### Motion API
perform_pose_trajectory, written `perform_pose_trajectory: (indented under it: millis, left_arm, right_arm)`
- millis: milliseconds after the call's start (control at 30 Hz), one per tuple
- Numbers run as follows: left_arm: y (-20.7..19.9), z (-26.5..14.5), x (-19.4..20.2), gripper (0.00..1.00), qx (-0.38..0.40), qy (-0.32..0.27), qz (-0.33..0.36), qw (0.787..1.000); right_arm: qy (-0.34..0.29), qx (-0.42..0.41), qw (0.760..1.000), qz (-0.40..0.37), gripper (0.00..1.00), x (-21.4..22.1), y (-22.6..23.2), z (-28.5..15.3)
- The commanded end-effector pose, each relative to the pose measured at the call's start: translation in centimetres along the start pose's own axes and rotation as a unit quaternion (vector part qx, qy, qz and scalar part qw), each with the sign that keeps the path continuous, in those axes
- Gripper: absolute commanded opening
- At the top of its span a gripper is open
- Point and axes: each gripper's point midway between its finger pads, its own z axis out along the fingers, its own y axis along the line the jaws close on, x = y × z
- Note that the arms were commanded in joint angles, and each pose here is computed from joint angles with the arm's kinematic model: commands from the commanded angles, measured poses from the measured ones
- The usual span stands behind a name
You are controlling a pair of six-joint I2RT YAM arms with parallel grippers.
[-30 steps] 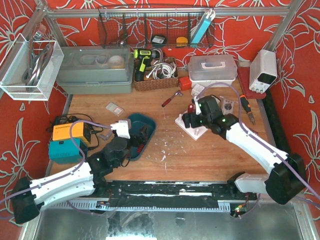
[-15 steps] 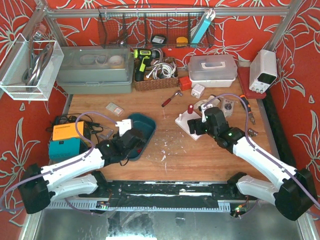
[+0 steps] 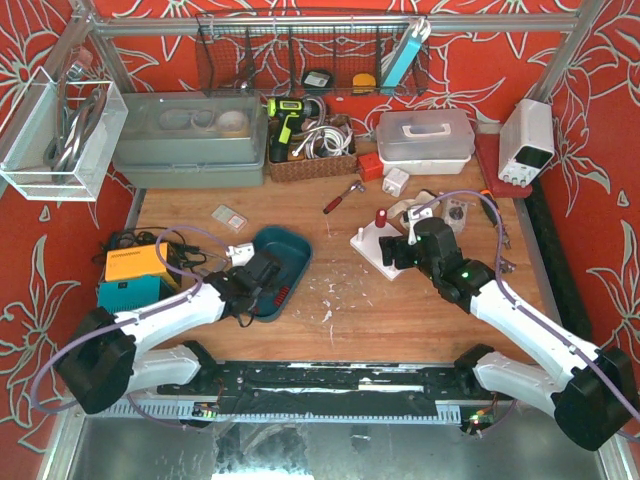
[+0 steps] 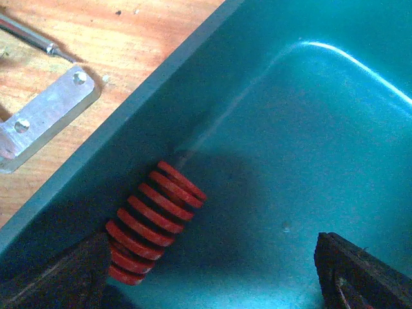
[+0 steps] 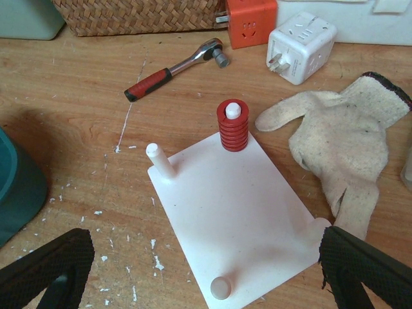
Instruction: Install the large spring
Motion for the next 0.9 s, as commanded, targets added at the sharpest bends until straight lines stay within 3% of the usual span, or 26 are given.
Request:
perform_pose_trajectory:
  millis: [0, 567, 867]
  left_arm:
    - [0.8, 0.7, 0.0, 0.86, -0.023, -0.003, -0.014, 1.000]
    - [-0.2, 2.4, 2.2, 0.85, -0.034, 0.061, -0.022, 0.997]
    - [0.1, 2.2, 2.2, 0.64, -0.030, 0.052, -0.026, 0.998]
  right_arm:
    - [-0.006, 0.007, 1.000, 0.007, 0.96, 0.0, -0.2, 0.1]
    - [0.000, 0.015, 1.000, 0.001, 0.96, 0.2, -0.4, 0.5]
    - [-0.002, 0.019, 1.000, 0.001, 0.96, 0.2, -0.5, 0.4]
